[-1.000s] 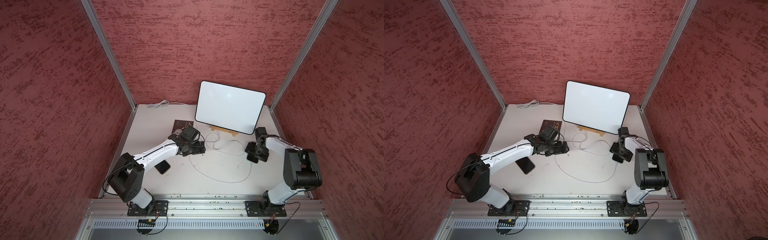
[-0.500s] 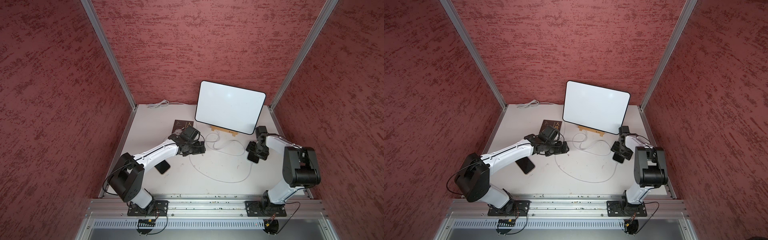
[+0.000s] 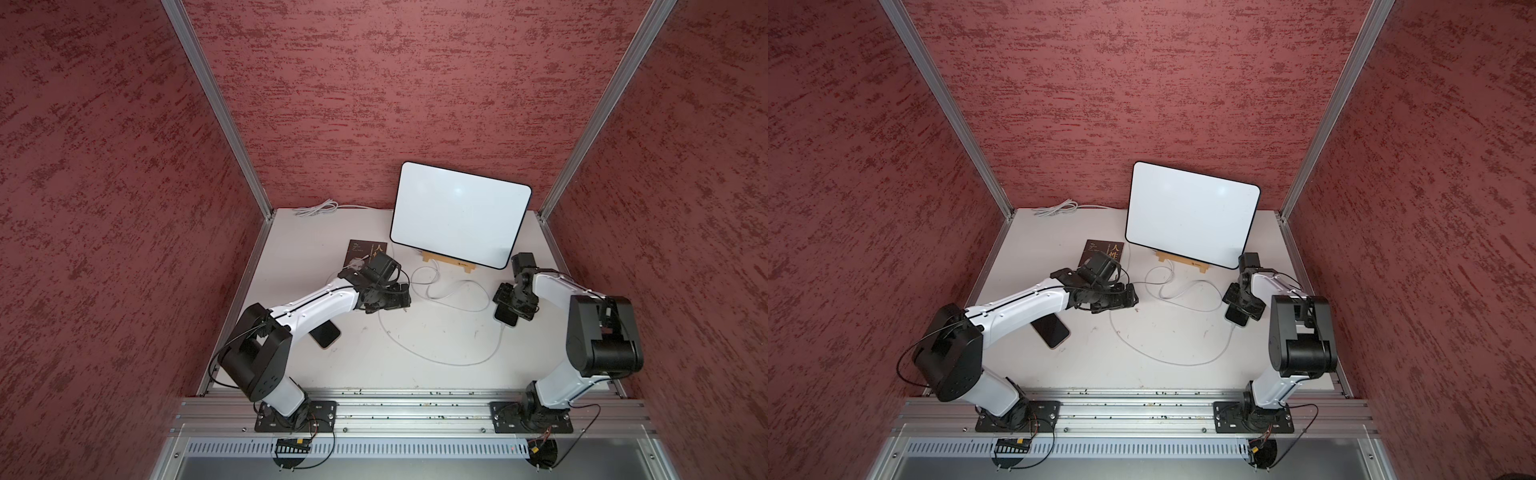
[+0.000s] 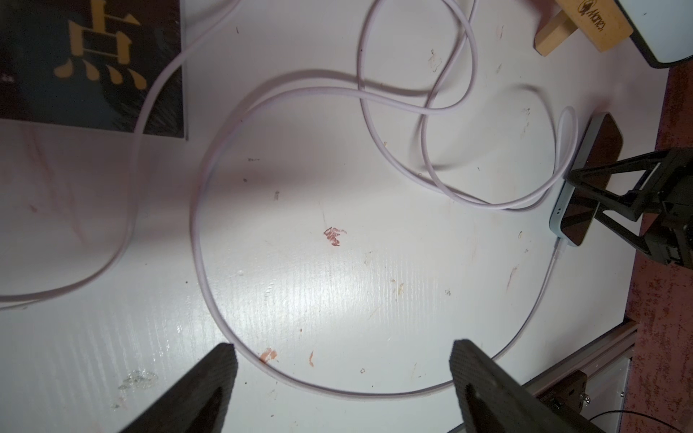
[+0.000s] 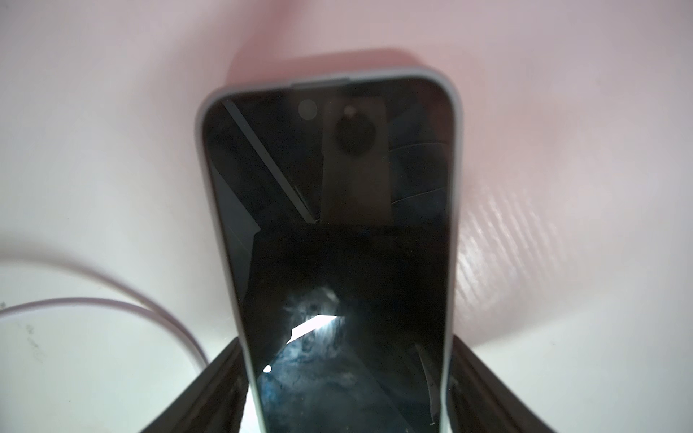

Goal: Unplug the charging cable from the phone
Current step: Pick up the phone at the center of the board.

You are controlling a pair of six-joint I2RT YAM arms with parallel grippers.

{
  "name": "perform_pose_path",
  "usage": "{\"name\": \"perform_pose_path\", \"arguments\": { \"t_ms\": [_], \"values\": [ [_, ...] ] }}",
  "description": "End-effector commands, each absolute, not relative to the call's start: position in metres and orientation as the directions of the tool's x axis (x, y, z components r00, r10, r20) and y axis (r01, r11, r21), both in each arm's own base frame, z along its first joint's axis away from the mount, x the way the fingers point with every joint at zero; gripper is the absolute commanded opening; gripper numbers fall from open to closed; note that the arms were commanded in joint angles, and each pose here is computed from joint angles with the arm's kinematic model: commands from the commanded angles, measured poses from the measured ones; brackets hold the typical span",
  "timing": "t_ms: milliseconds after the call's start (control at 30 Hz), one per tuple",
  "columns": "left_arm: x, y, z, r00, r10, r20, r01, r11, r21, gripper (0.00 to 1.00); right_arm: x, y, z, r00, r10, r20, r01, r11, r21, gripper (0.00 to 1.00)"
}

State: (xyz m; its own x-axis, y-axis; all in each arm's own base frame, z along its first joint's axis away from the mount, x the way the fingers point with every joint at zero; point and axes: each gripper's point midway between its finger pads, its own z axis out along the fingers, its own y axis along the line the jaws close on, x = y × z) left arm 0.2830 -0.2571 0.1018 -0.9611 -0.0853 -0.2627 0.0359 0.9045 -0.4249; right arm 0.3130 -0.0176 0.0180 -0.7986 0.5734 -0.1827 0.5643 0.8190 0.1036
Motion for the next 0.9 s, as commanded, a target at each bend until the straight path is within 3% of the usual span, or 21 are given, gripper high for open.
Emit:
{"name": "perform_pose_path", "arguments": {
  "t_ms": [0, 367, 867],
  "values": [
    [0.287, -0.259, 0.103, -0.962, -0.093, -0.258, 0.030, 0.899, -0.437, 0.94, 0.310, -0.004, 0.021, -0.801, 0.579, -0.152, 0.552, 0.812, 0.188, 0.53],
    [0.292, -0.270, 0.111, -0.960, -0.081, -0.268, 0.050, 0.893, -0.448, 0.93, 0.305, -0.010, 0.070, -0.773, 0.580, -0.257, 0.540, 0.814, 0.215, 0.49],
    [0.297, -0.317, 0.153, -0.928, -0.029, -0.372, 0.189, 0.823, -0.535, 0.91, 0.309, 0.002, 0.154, -0.707, 0.603, -0.370, 0.493, 0.795, 0.352, 0.46]
  ]
}}
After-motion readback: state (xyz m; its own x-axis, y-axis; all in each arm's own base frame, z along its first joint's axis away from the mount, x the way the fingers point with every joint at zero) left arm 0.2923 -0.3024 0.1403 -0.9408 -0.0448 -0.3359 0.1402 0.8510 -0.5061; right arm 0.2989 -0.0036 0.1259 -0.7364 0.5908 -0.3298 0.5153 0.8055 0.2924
